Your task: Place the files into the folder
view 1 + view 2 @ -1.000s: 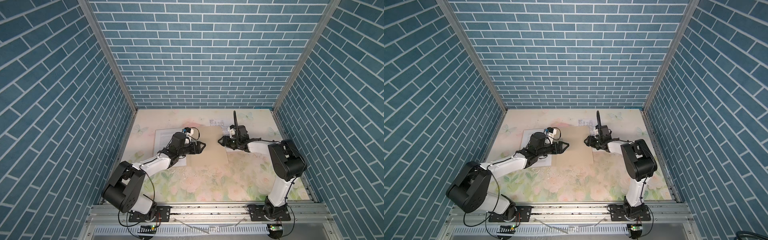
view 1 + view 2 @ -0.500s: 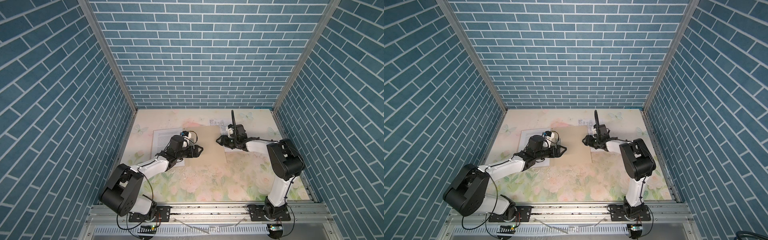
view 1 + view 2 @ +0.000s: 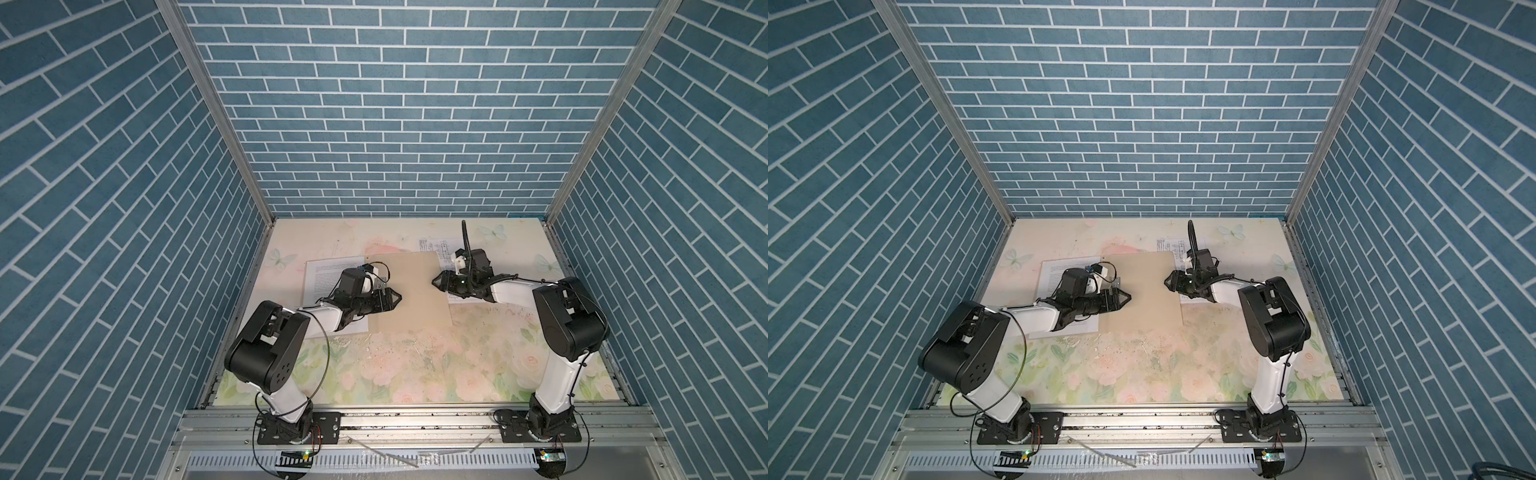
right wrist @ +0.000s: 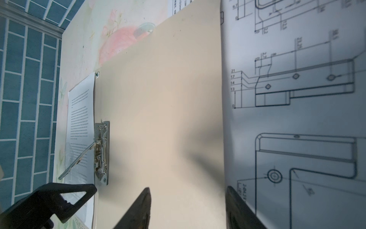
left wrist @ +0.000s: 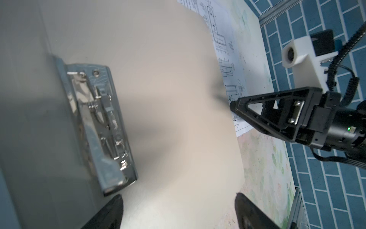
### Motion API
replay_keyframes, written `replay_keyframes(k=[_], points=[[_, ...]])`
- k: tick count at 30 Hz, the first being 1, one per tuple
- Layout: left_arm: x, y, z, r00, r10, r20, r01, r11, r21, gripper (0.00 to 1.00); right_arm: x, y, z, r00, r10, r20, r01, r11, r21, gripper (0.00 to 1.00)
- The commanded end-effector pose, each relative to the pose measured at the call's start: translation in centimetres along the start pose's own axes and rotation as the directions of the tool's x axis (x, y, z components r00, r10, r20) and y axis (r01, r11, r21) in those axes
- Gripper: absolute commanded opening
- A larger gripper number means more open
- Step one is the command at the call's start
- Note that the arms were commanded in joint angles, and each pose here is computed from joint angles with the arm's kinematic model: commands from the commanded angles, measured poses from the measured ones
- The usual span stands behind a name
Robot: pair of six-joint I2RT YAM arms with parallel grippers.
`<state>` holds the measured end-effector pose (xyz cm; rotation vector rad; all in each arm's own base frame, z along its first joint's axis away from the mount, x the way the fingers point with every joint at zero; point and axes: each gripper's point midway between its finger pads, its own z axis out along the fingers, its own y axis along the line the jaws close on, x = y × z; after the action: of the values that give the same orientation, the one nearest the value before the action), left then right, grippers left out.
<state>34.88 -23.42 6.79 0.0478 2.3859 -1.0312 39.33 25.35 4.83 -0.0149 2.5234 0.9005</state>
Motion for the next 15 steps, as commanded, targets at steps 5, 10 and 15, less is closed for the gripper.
replay_keyframes(k=[5,10,15], points=[[-3.8,-0.9,0.3,0.998,0.025,0.055,-0.028,0.998,0.051,0.89,0.3,-0.3,0.3,1.0,0.021,-0.015,-0.02,1.0,0.024,0.59],[-5.6,-0.2,1.2,0.998,0.022,0.058,-0.025,0.998,0.054,0.89,0.3,-0.4,0.4,1.0,0.024,-0.013,-0.024,0.999,0.029,0.59],[-7.6,0.4,2.3,0.997,0.021,0.07,-0.025,0.998,0.052,0.89,0.2,-0.3,0.4,1.0,0.027,-0.015,-0.027,0.999,0.024,0.59]])
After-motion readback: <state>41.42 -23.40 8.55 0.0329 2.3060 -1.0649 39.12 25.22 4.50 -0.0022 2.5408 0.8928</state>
